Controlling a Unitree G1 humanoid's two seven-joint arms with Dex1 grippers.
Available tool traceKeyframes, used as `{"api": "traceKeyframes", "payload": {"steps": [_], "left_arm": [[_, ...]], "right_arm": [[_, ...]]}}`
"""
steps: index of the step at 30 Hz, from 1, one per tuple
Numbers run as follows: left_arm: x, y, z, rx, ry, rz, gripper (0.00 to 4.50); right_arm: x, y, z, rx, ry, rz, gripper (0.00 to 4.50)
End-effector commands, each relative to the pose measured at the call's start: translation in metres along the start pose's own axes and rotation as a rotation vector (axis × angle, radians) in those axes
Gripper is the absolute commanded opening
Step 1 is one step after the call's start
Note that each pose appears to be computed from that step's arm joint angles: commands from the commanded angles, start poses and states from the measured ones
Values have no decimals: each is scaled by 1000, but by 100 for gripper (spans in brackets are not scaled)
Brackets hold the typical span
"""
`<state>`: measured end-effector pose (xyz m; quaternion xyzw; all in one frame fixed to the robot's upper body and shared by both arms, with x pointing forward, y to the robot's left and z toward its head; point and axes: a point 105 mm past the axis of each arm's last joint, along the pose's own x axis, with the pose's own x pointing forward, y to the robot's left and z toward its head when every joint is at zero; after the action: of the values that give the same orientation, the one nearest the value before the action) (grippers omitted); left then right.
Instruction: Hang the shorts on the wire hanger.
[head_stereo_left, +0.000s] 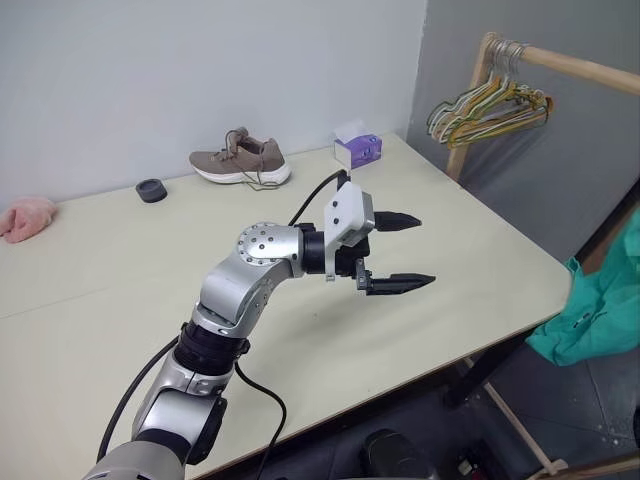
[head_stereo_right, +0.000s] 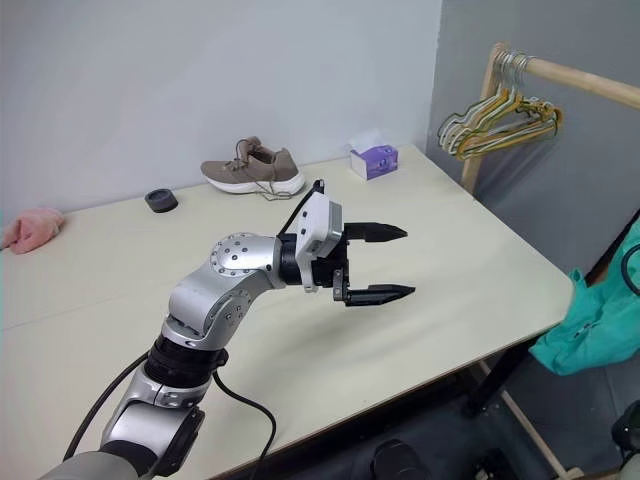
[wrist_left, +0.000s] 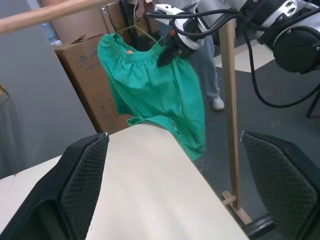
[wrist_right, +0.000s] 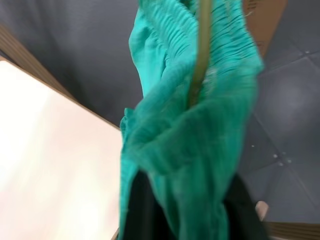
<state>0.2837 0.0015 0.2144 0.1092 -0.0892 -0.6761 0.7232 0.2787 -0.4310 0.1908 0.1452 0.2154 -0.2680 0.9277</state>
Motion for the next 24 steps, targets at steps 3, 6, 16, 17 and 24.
{"api": "traceKeyframes", "payload": {"steps": [3,6,16,17,24], "left_arm": [[1,-1,10,50,-14,-15,450],[0,-1,9,51,-11,-13,450],[-4,2,5,48,11,13,450],[-5,2,4,48,16,18,450],[-14,5,-4,38,45,58,450]], "right_arm": [[-17,5,32,38,-187,10,258],[-22,3,43,36,-265,-26,365],[-51,9,91,-183,-631,-230,448],[-52,14,93,-218,-652,-232,448],[-60,35,97,-334,-769,-246,448]]}}
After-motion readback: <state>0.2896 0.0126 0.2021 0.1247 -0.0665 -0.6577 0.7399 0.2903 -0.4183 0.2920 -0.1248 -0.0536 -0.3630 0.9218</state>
